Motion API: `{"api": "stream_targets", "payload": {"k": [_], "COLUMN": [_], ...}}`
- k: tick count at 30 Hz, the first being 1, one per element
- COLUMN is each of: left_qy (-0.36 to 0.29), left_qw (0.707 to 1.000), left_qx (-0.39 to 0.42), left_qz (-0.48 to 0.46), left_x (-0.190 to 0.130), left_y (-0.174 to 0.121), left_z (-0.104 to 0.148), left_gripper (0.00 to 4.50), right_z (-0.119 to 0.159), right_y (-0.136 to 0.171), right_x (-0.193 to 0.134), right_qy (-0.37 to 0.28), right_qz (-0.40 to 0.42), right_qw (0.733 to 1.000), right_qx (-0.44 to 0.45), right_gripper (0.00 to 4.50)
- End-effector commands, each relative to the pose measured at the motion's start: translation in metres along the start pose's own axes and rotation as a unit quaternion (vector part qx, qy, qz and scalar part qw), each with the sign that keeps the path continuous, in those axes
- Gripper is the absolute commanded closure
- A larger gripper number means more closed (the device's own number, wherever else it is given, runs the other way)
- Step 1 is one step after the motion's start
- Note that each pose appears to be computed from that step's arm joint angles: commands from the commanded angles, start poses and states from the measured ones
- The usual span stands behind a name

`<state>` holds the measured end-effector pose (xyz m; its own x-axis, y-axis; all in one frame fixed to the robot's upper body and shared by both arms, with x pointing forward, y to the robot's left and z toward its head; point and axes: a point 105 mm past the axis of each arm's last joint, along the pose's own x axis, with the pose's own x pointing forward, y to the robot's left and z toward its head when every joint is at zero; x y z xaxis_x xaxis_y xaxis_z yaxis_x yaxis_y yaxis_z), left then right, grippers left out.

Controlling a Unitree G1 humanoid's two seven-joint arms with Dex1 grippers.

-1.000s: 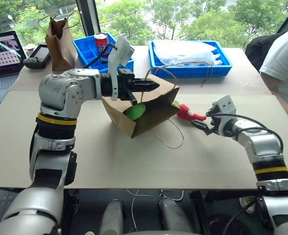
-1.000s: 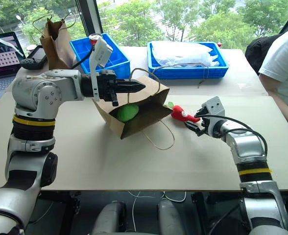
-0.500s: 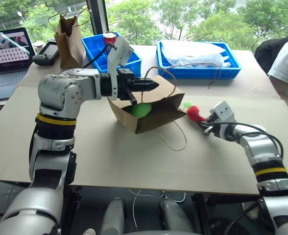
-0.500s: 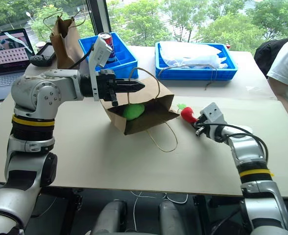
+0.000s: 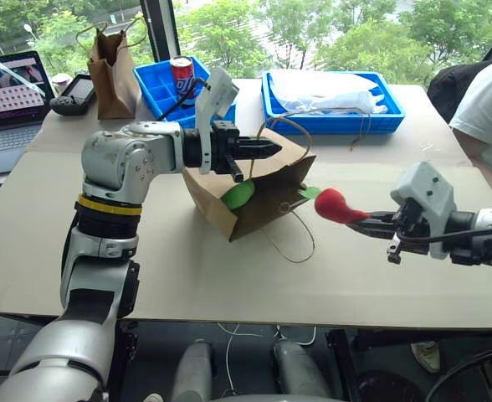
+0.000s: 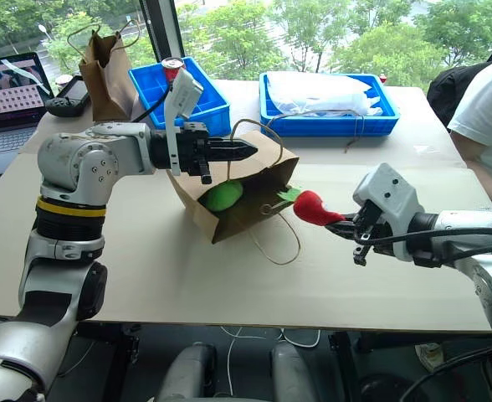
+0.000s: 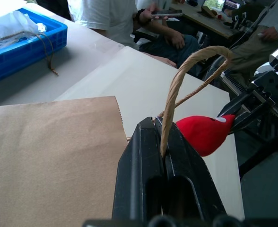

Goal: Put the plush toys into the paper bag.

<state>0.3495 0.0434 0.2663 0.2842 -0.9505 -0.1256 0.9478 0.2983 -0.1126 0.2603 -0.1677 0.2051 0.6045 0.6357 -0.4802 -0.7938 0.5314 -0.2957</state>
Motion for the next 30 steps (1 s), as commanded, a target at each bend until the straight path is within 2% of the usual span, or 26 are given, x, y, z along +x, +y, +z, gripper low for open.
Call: {"api": "stream_targets", "payload": {"k": [1, 8, 14, 21, 27, 28, 30], "left_qy": [-0.017, -0.021, -0.024, -0.025, -0.026, -0.027, -0.027], "left_qw": [0.999, 0.999, 0.999, 0.999, 0.999, 0.999, 0.999], "left_qx": [0.033, 0.033, 0.030, 0.026, 0.023, 0.023, 0.022], "left_qz": [-0.008, -0.005, -0.005, 0.005, 0.004, 0.004, 0.002], "left_x": [-0.001, -0.004, -0.005, -0.009, -0.007, -0.007, -0.006], "left_y": [-0.007, -0.009, -0.011, -0.009, -0.009, -0.009, -0.008], "left_z": [0.018, 0.020, 0.020, 0.018, 0.017, 0.017, 0.018], "left_gripper": [4.50, 4.50, 4.50, 4.50, 4.50, 4.50, 4.50], "right_z": [0.010, 0.019, 0.032, 0.043, 0.042, 0.039, 0.016], "right_y": [0.001, -0.004, -0.041, -0.031, -0.029, -0.029, -0.026], "right_x": [0.022, 0.075, 0.117, 0.122, 0.083, 0.077, 0.054], "right_qy": [-0.023, -0.053, -0.083, -0.133, -0.176, -0.177, -0.163], "right_qz": [-0.011, -0.016, -0.101, -0.078, -0.072, -0.076, -0.077], "right_qw": [1.000, 0.998, 0.991, 0.985, 0.970, 0.968, 0.962], "right_qx": [-0.001, 0.016, 0.024, 0.074, 0.154, 0.162, 0.203], "right_gripper": [4.42, 4.42, 4.42, 2.07, 0.08, 0.03, 0.03]}}
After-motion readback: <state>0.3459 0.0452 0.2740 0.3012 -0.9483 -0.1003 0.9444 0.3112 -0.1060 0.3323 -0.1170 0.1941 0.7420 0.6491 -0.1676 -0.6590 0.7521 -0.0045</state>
